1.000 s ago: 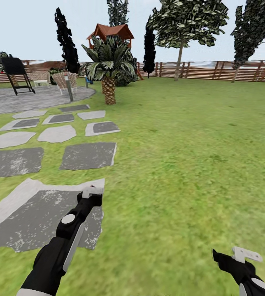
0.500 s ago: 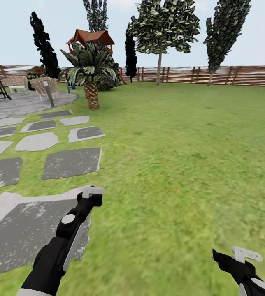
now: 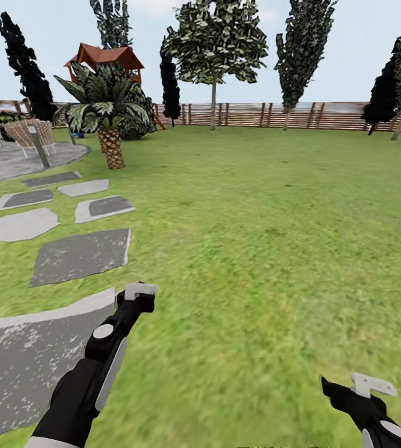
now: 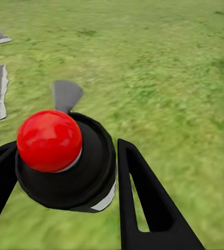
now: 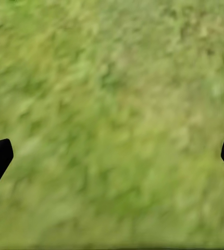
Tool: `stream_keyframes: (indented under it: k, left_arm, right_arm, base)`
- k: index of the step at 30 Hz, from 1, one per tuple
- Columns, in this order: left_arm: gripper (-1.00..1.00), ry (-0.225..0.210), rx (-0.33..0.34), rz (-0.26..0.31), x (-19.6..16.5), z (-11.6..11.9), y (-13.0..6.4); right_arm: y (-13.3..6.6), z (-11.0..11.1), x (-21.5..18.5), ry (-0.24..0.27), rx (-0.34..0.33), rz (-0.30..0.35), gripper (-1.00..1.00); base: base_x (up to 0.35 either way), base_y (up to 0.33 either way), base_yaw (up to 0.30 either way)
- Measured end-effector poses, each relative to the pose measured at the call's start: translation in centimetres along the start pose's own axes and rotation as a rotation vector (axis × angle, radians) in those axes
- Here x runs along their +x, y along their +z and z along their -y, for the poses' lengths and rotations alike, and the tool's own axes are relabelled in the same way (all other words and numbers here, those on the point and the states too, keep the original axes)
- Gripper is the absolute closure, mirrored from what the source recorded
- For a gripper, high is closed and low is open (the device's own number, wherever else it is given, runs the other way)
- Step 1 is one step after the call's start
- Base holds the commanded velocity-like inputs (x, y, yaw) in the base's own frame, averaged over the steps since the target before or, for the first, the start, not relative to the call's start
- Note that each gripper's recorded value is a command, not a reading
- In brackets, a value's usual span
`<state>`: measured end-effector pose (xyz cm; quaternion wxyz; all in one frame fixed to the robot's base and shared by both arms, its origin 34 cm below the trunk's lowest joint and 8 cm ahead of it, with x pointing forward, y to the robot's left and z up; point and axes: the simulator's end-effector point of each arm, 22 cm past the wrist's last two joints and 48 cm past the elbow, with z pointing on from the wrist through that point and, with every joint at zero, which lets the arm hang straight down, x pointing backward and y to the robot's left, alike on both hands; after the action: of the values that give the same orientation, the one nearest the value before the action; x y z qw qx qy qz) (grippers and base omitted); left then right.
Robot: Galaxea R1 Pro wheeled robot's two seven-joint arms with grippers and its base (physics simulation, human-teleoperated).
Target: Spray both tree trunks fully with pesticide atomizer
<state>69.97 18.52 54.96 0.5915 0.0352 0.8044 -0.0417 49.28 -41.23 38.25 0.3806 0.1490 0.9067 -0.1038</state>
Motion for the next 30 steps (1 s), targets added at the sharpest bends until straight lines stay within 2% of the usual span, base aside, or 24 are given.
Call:
stream_keyframes:
  k: [30]
  left_arm:
    - [1.0, 0.003, 0.0, 0.03, -1.8, 0.1, -0.7]
  right_arm:
    - [-0.7, 0.0, -1.2, 0.01, -0.006, 0.028, -1.0]
  base:
    - [0.0, 0.0, -0.259]
